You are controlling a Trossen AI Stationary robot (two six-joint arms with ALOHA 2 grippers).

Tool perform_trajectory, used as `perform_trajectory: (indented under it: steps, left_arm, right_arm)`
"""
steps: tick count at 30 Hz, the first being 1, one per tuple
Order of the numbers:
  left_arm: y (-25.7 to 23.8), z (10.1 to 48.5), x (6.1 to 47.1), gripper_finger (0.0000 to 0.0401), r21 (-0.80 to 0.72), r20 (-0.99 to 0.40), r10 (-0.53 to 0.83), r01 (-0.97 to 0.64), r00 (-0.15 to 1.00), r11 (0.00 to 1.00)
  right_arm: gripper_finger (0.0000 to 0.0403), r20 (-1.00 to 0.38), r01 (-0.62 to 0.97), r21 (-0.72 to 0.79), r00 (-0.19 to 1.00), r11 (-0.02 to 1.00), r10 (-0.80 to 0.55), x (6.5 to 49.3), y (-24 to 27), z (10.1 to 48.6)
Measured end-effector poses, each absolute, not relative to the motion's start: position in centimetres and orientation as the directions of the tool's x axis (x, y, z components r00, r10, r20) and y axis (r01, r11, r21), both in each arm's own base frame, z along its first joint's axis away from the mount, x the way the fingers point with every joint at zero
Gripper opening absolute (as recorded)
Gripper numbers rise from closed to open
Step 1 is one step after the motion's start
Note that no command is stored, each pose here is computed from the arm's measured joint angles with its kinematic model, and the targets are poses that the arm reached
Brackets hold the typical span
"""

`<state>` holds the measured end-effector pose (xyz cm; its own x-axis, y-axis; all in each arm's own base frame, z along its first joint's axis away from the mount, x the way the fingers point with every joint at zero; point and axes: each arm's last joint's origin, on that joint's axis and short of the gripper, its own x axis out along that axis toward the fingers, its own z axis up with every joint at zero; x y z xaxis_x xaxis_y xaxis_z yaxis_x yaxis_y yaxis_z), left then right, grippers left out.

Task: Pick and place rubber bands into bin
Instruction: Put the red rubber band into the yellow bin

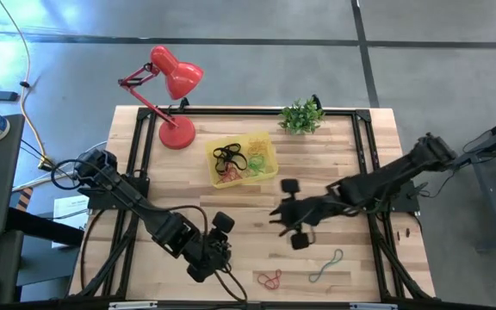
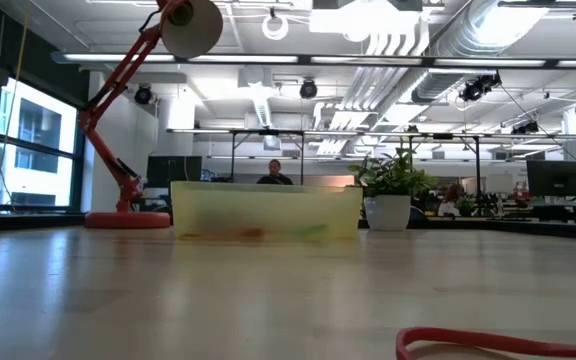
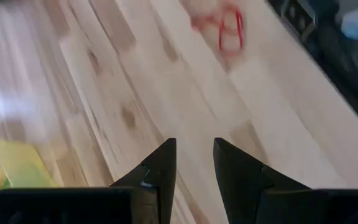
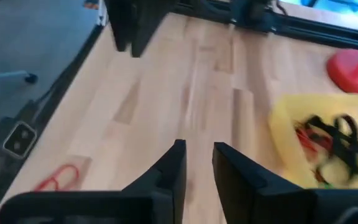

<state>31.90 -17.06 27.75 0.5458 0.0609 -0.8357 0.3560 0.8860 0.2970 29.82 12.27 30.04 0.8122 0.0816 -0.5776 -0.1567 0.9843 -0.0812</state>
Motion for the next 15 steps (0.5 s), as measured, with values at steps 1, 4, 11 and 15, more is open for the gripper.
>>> perform_trajectory:
  steps: [1, 4, 11, 15]
  left_arm:
    - [-17.1, 27.8, 32.2, 0.0097, 0.305, -0.825, 0.060, 0.352, 0.562, 0.885]
    - [-16.9, 27.6, 32.7, 0.0097, 0.324, -0.815, 0.062, 0.363, 0.577, 0.874]
    - [-16.3, 26.7, 35.6, 0.0097, 0.309, -0.765, -0.029, 0.406, 0.643, 0.860]
    - [-15.7, 25.9, 37.3, 0.0097, 0.282, -0.742, -0.102, 0.447, 0.662, 0.849]
  right_arm:
    - [0.0069, -0.583, -0.146, -0.087, 0.810, 0.985, 0.068, 29.1, 12.2, 30.5]
    - [0.0059, -0.593, -0.091, -0.112, 0.805, 0.990, 0.007, 27.1, 11.7, 31.7]
    - [0.0039, -0.570, 0.036, -0.137, 0.815, 0.990, -0.108, 22.2, 12.1, 33.9]
    - [0.0028, -0.565, 0.088, -0.102, 0.815, 0.991, -0.130, 19.7, 12.8, 34.4]
